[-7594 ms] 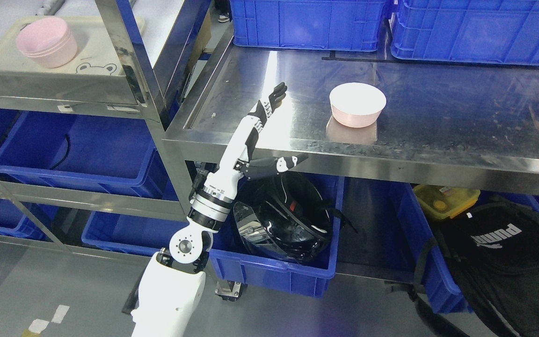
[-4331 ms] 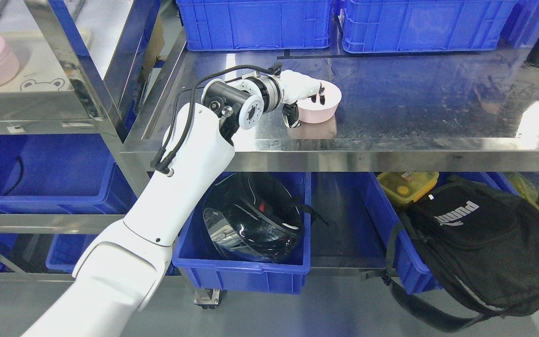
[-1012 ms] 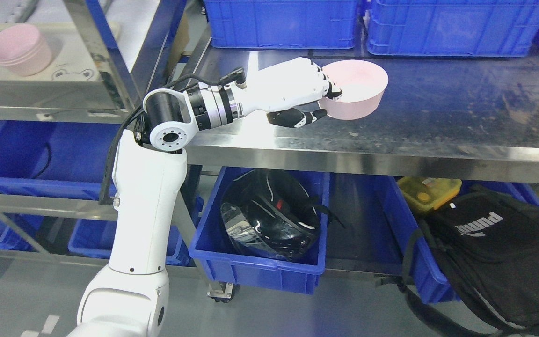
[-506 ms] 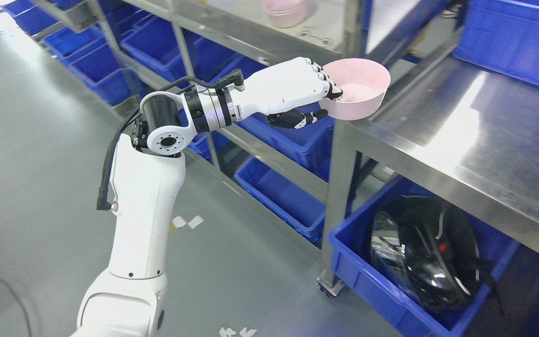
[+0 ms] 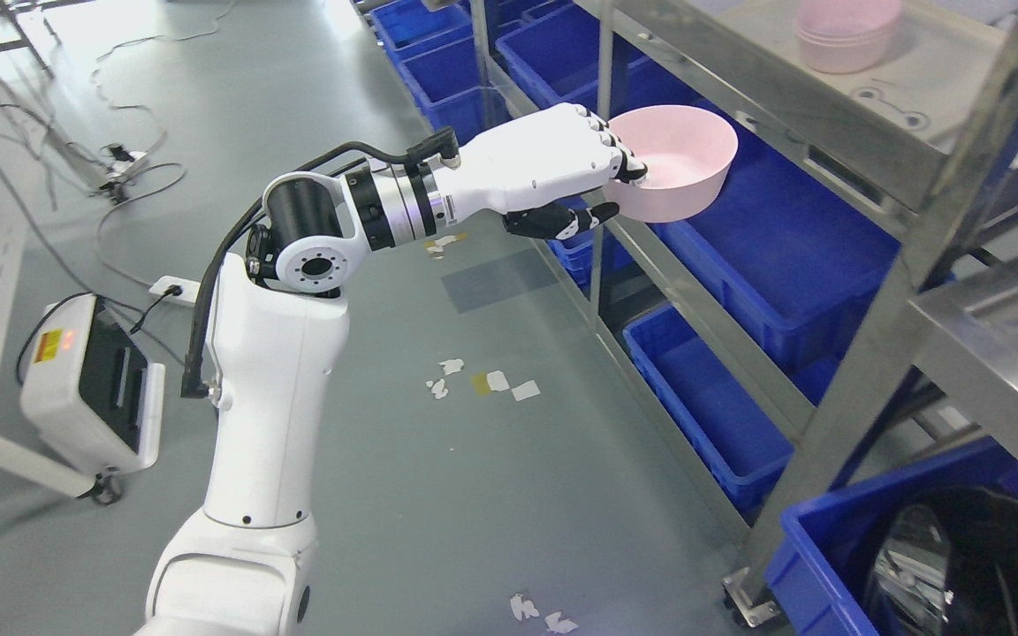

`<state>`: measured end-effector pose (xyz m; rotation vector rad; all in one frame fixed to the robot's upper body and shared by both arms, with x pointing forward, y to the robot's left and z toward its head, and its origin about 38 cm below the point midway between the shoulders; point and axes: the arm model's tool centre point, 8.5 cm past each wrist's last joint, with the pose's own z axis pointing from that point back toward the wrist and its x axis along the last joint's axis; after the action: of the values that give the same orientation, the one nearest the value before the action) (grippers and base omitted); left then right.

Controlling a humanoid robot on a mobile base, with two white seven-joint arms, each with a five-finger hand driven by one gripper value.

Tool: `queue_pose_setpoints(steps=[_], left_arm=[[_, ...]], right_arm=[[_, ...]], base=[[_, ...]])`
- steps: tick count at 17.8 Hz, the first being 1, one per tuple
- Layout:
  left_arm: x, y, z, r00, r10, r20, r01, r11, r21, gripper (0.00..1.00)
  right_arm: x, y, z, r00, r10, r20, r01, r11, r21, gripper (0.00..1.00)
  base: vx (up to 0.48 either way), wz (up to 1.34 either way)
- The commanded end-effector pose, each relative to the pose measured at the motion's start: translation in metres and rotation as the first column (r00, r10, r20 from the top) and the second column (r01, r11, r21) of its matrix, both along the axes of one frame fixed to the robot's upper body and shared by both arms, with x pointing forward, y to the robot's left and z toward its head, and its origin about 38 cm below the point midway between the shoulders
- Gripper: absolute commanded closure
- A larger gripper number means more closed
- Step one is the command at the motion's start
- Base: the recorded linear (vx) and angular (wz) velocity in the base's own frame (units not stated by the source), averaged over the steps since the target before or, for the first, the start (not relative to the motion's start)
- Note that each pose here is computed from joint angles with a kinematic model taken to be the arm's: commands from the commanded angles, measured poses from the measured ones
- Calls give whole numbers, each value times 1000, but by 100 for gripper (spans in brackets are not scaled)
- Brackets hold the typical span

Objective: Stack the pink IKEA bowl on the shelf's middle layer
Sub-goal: 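Hold the pink bowl in the left hand while the robot drives to the other shelf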

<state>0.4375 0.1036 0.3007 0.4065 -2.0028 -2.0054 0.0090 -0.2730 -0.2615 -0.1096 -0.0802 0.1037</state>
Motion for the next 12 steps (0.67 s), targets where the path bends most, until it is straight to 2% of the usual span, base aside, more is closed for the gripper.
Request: queue_pose_setpoints(steps=[1, 6, 12], left_arm=[[0, 6, 1, 1000, 12, 7, -12, 1000, 13, 97], [1, 6, 1, 1000, 17, 2, -17, 1000, 10, 97], [1, 6, 1, 1000, 18, 1, -18, 1000, 10, 97]], right_arm=[[-8, -11, 1, 1000, 0, -5, 0, 1000, -16, 0], [-8, -11, 1, 1000, 0, -5, 0, 1000, -16, 0], [-8, -11, 1, 1000, 0, -5, 0, 1000, -16, 0]], base=[[64, 602], [106, 880], [158, 483]])
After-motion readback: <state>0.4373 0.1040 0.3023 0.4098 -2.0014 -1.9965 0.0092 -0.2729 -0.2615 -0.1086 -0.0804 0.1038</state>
